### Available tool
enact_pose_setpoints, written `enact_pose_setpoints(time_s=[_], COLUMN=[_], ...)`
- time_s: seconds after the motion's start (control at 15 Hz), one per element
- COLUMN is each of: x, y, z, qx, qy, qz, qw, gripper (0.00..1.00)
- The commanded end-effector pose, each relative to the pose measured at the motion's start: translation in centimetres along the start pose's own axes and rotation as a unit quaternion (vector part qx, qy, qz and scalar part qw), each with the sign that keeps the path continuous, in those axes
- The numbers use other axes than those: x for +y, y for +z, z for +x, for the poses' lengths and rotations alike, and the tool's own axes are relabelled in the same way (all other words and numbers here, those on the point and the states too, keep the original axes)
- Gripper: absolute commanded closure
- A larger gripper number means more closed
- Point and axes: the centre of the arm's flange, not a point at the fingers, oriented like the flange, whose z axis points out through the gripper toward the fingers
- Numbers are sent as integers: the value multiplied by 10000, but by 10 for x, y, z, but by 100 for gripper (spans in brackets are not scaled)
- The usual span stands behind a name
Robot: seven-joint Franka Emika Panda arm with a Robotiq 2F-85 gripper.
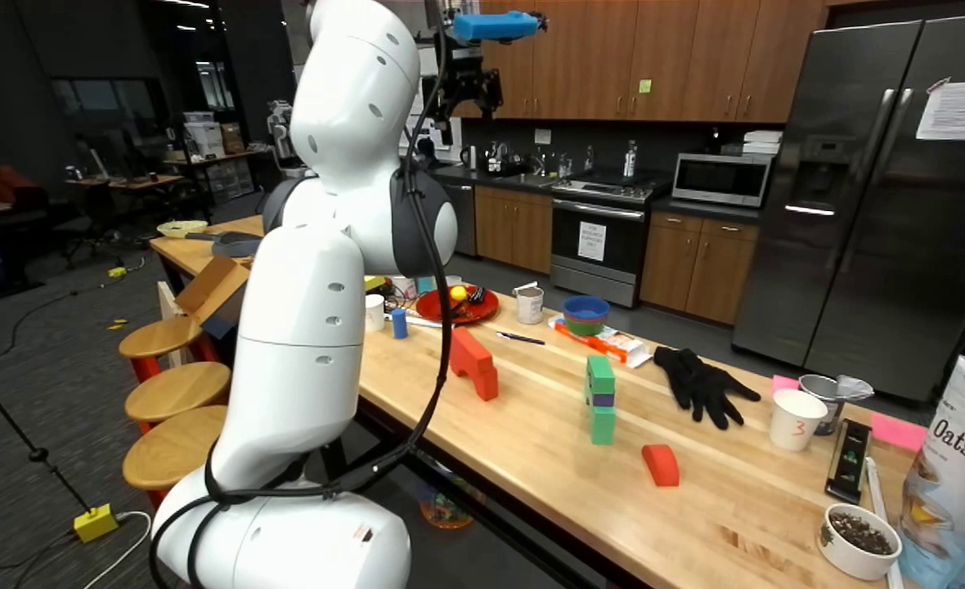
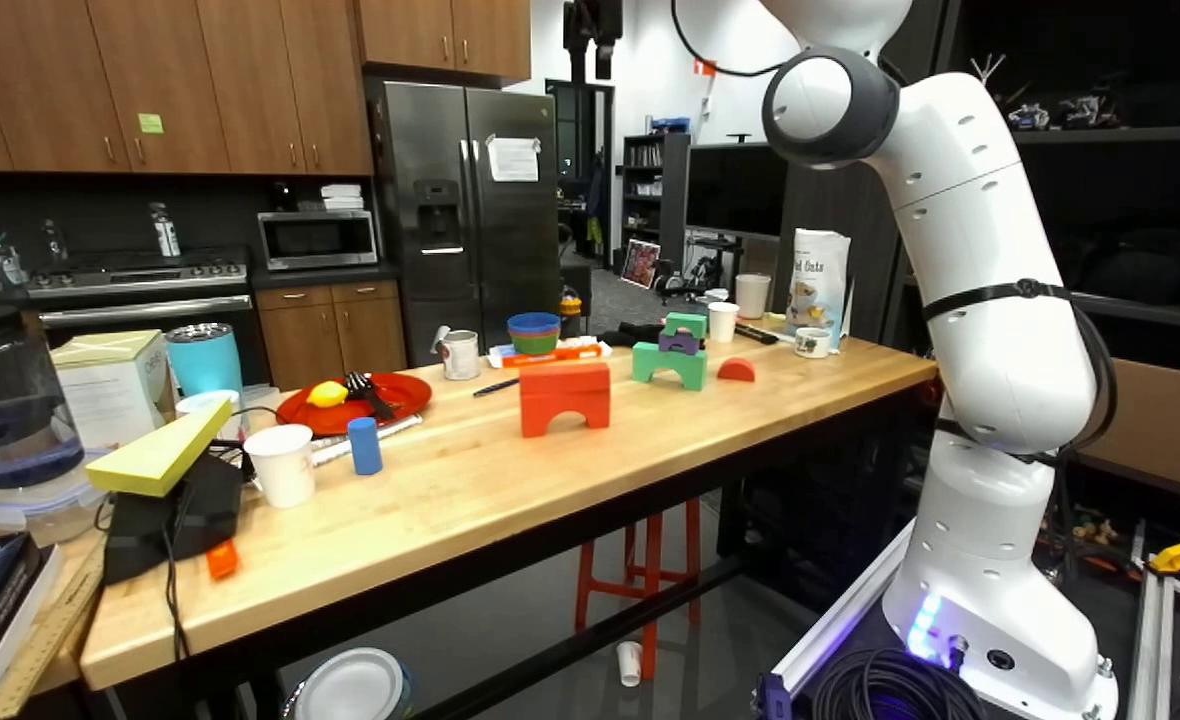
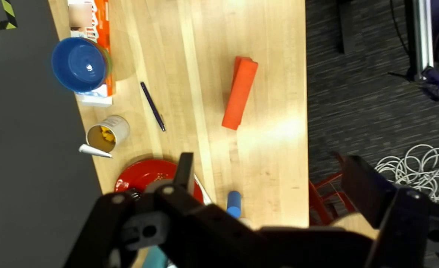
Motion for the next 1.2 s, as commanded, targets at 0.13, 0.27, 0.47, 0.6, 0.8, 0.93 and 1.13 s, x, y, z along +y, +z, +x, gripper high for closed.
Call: enact_pose_setpoints(time_s=[0.13,0.27,0.47,0.6,0.8,0.93,1.13], x=[-38,-30,-34,-33,-33,-33,-35], y=[-14,-9,-10,-10,-10,-10,-11], z=[29,34,38,38,37,37,53], qx=[-63,-12,-9,-10,-11,-11,-86], qy=[-256,-290,-317,-313,-306,-307,-619], qz=[-86,-41,-50,-51,-51,-51,-69], qw=[9996,9996,9995,9995,9995,9995,9980], gripper=[0,0,0,0,0,0,0])
